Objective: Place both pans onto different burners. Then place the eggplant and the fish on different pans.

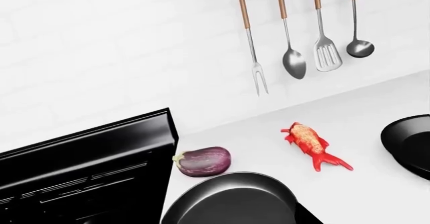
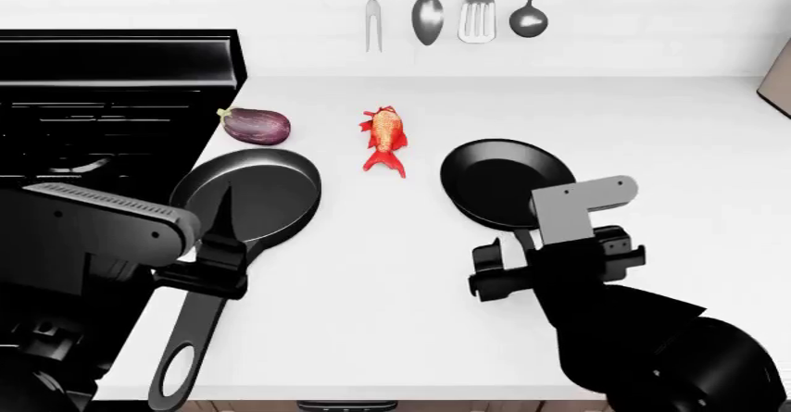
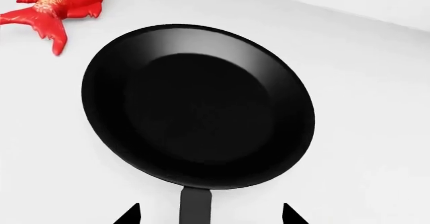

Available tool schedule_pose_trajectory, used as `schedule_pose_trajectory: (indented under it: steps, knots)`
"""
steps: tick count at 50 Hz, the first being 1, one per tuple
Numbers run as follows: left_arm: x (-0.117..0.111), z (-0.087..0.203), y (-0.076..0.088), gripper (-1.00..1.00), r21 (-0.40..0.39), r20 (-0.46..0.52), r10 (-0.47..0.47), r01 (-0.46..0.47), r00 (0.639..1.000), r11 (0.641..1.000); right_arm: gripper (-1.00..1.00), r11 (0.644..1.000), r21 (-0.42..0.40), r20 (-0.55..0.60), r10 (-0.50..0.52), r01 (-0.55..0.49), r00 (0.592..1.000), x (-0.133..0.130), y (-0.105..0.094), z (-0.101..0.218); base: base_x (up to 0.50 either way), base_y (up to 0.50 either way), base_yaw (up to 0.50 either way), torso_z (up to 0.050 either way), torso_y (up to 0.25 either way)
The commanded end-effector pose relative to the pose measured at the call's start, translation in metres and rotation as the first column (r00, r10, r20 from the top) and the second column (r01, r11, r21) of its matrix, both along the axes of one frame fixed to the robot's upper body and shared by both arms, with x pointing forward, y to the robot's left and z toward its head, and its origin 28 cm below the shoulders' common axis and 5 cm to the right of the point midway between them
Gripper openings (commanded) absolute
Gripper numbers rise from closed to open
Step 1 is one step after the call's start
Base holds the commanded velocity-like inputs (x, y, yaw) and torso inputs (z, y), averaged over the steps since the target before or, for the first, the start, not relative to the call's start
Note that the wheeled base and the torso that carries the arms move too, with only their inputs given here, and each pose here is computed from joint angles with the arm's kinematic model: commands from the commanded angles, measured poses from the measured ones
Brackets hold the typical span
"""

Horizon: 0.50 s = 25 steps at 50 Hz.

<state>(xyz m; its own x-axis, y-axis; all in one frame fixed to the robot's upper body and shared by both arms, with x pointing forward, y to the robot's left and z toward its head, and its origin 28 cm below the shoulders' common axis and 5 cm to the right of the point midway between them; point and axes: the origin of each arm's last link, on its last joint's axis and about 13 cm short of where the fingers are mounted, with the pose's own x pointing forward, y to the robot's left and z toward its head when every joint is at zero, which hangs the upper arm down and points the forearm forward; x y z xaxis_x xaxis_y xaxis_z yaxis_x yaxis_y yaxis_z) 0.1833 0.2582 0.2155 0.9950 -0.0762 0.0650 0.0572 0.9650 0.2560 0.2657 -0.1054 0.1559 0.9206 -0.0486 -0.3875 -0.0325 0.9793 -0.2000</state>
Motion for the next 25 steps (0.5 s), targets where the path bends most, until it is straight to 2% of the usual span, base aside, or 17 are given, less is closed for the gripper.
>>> schedule_pose_trajectory:
  steps: [1,9,10,25]
  knots:
    - [0.0000,-0.0015,0.0003,1.00,-0.004,-0.006,-0.003,0.003,1.000,1.000,1.00,1.000,0.011,-0.046,-0.004,0.005,0.999,0.0058,0.0000,-0.0128,0.00,0.00,0.00,0.000,0.000]
    - [0.0008,-0.0021,0.0004,1.00,-0.005,-0.007,-0.003,0.003,1.000,1.000,1.00,1.000,0.015,-0.069,0.000,0.001,0.998,0.0057,-0.0002,-0.0199,0.00,0.00,0.00,0.000,0.000]
    - [0.0008,-0.0020,0.0004,1.00,-0.006,-0.007,-0.003,0.003,1.000,1.000,-1.00,1.000,0.016,-0.070,-0.001,0.002,0.998,0.0056,-0.0003,-0.0204,0.00,0.00,0.00,0.000,0.000]
    - [-0.0003,-0.0031,0.0012,1.00,-0.009,-0.008,0.004,-0.004,1.000,1.000,-1.00,0.998,0.052,-0.068,-0.037,0.041,0.997,0.0035,-0.0042,-0.0164,0.00,0.00,0.00,0.000,0.000]
